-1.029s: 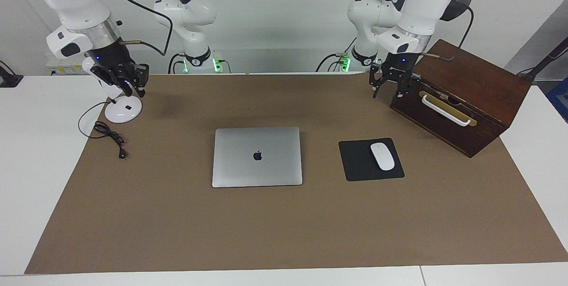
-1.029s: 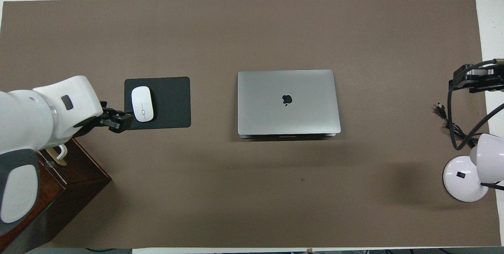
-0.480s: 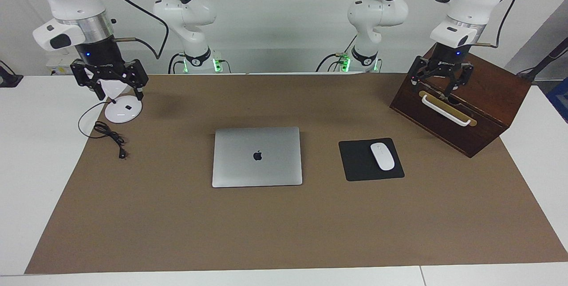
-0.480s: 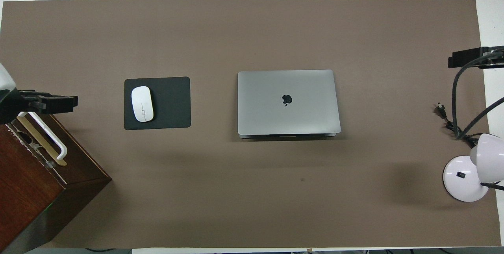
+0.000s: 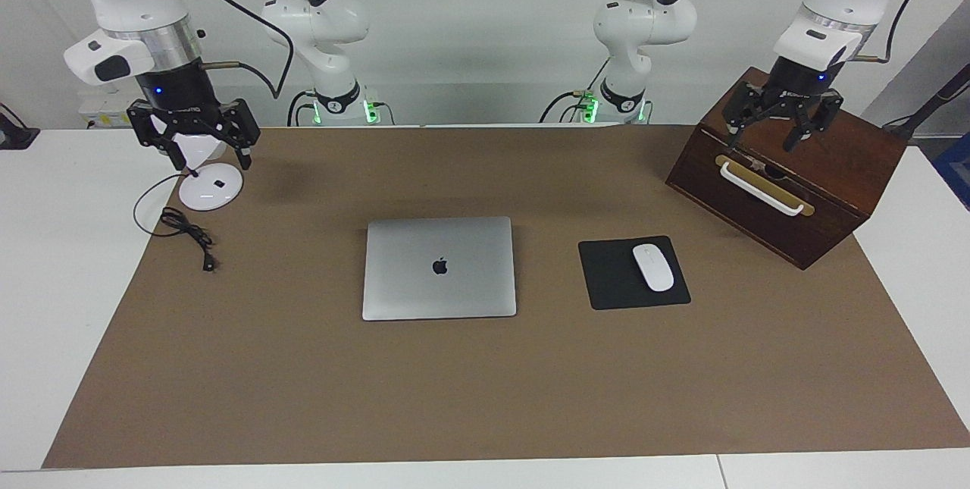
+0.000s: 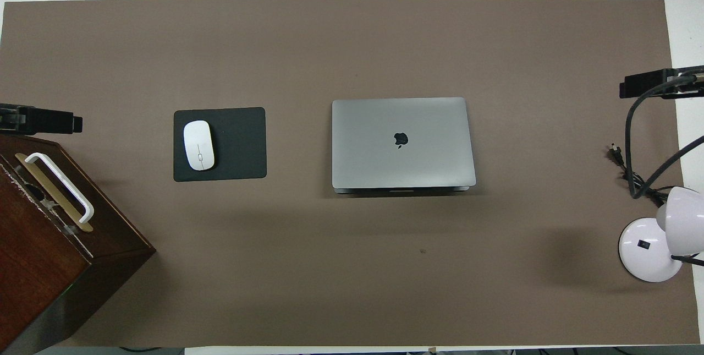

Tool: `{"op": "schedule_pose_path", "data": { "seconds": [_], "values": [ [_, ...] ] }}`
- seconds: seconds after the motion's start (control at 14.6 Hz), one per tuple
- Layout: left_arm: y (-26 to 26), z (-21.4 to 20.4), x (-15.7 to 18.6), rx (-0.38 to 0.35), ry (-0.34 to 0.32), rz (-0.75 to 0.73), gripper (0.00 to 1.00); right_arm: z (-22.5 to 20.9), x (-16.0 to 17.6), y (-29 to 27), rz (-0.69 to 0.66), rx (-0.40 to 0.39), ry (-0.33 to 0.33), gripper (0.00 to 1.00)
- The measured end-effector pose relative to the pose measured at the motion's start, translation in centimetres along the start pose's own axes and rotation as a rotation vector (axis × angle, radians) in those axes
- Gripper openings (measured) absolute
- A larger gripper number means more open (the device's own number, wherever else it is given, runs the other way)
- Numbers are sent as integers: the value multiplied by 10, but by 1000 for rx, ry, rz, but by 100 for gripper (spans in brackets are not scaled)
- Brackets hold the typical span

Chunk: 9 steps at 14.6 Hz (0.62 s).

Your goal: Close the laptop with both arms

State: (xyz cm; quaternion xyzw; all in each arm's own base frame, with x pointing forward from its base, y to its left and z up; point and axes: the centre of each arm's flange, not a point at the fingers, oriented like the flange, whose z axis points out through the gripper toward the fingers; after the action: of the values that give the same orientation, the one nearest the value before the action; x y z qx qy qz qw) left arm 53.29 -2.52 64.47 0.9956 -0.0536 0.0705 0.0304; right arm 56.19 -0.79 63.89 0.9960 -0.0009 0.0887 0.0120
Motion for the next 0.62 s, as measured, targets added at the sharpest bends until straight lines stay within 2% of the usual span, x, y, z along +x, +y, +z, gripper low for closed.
{"op": "schedule_pose_path", "data": {
  "seconds": [0.21, 0.48, 0.62],
  "values": [
    [0, -8, 5, -2, -30, -51, 100, -1, -2, 3, 5, -1, -9, 100],
    [-2, -2, 1, 10, -117, -73, 100, -3, -12, 5, 9, 0, -67, 100],
    [-3, -1, -1, 15, -134, -76, 100, -2, -15, 5, 9, 0, -85, 100]
  ]
}}
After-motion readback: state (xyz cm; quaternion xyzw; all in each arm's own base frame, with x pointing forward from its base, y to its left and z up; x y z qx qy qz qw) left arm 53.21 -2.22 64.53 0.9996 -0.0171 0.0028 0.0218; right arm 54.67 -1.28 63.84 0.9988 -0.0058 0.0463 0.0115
